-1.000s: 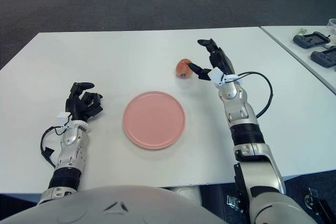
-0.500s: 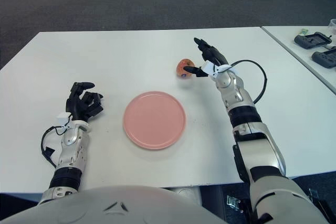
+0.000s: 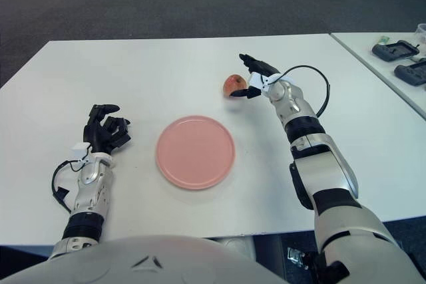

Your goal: Put the apple into the plate.

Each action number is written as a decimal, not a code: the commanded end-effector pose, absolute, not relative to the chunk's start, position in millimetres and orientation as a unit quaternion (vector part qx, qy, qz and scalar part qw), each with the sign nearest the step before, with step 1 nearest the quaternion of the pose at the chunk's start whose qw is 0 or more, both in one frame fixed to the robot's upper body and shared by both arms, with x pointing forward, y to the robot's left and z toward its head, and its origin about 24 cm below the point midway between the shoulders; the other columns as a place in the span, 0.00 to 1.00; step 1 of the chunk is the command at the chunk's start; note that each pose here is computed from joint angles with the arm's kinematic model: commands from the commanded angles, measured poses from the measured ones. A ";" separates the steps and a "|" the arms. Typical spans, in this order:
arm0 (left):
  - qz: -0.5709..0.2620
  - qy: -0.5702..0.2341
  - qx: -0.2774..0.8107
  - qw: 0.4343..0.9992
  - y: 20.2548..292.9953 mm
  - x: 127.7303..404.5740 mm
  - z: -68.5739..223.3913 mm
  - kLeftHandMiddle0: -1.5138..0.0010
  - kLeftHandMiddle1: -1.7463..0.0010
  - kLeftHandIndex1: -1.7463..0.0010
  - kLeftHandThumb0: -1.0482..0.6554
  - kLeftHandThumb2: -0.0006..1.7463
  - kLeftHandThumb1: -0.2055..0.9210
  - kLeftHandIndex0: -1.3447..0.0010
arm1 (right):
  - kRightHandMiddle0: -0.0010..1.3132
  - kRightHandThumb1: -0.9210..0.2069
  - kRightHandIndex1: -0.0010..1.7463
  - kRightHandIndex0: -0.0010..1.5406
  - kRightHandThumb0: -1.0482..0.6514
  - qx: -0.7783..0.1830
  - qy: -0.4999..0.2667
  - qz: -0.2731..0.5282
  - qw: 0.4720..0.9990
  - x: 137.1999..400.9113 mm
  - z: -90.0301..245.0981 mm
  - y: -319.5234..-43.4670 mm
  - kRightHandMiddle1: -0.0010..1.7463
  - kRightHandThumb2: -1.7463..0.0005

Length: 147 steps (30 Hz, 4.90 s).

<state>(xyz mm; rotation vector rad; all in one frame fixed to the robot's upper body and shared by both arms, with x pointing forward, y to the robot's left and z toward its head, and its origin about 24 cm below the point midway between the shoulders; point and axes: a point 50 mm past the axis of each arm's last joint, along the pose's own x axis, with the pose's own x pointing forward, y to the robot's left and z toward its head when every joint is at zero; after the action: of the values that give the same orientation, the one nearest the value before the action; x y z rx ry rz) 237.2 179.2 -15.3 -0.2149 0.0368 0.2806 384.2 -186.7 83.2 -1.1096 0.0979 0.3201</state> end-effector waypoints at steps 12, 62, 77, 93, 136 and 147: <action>0.148 0.058 -0.114 0.981 178.8 227.5 -28.9 0.63 0.00 0.02 0.61 0.73 0.50 0.71 | 0.00 0.26 0.00 0.00 0.05 -0.558 0.057 0.159 0.813 394.6 82.9 -168.6 0.00 0.78; 0.168 0.065 -0.107 0.978 183.2 217.8 -29.6 0.65 0.00 0.00 0.61 0.72 0.52 0.72 | 0.00 0.10 0.00 0.00 0.05 -0.559 0.120 0.172 0.802 384.5 46.2 -125.2 0.00 0.81; 0.174 0.060 -0.100 0.978 185.5 215.3 -30.1 0.64 0.00 0.00 0.61 0.73 0.51 0.72 | 0.00 0.16 0.00 0.01 0.10 -0.539 0.157 0.192 0.805 376.8 31.8 -129.9 0.04 0.71; 0.180 0.056 -0.105 0.976 187.9 213.4 -29.7 0.63 0.00 0.02 0.61 0.74 0.49 0.69 | 0.00 0.37 0.40 0.00 0.23 -0.428 0.209 0.189 0.858 368.8 18.5 -137.3 0.37 0.50; 0.179 0.060 -0.114 0.975 188.3 215.0 -28.3 0.65 0.00 0.02 0.61 0.71 0.53 0.71 | 0.42 0.53 0.89 0.33 0.57 -0.482 0.175 0.135 0.848 377.7 32.7 -146.5 1.00 0.29; 0.174 0.055 -0.102 0.978 187.2 215.5 -28.2 0.63 0.00 0.03 0.61 0.73 0.50 0.69 | 0.39 0.67 0.88 0.52 0.61 -0.458 0.176 0.132 0.861 378.7 34.7 -147.5 1.00 0.18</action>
<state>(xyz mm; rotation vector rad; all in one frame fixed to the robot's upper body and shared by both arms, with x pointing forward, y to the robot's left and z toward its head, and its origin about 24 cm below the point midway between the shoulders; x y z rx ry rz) 224.1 186.8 -13.8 -0.2060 0.0289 0.3314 381.4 -144.8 39.9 -0.9879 0.3357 0.2752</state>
